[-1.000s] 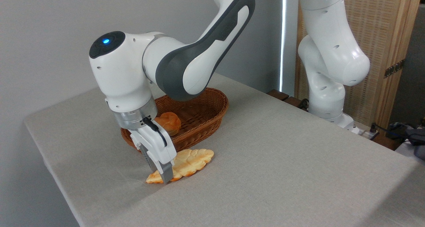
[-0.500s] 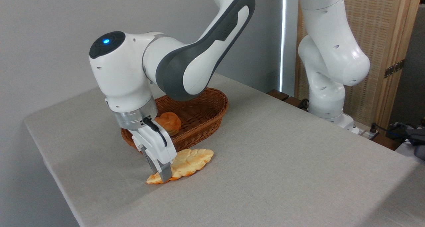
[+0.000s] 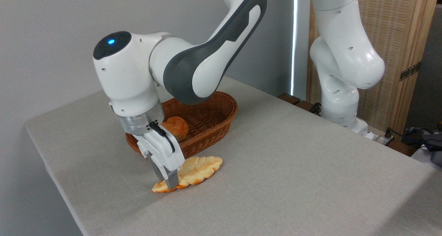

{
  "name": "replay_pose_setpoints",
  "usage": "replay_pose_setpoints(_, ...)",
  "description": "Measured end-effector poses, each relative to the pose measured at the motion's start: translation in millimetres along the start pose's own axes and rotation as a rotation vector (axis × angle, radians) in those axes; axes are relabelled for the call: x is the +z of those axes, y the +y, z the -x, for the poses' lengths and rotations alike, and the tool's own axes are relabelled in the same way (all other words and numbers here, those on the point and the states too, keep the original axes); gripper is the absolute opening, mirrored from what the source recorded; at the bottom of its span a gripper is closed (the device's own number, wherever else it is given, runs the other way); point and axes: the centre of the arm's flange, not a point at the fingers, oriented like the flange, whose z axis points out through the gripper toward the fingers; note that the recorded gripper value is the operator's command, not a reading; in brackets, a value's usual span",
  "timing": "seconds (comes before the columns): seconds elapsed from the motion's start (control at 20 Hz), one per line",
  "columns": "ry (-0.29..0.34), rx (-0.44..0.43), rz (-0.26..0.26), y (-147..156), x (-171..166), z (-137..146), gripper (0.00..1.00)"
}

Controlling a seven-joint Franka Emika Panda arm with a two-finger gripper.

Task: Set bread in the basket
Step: 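Lower the gripper onto the pastry edge and close on it, then lift the held pastry and carry it over the basket, then release the pastry into the basket and raise the gripper away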

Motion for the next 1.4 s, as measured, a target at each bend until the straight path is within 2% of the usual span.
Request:
replay_pose_setpoints(0.4,0.082,-0.065,-0.06,-25.0,-60.7,37.1,0.28)
replay_pose_setpoints(0.7,0.148,-0.058,-0.09,-14.7,-103.1,47.7,0.28)
replay_pose_setpoints(0.85,0.169,-0.046,-0.048,1.3,-114.3,46.1,0.28)
replay_pose_setpoints(1.05,0.154,-0.005,0.031,39.6,-118.4,30.8,0.28)
replay_pose_setpoints(1.3,0.127,-0.078,0.081,75.6,-117.1,12.3,0.29)
replay_pose_setpoints(1.35,0.119,-0.092,0.108,81.6,-116.0,11.3,0.42)
replay_pose_setpoints(1.4,0.114,-0.109,0.137,86.8,-115.2,10.6,0.73)
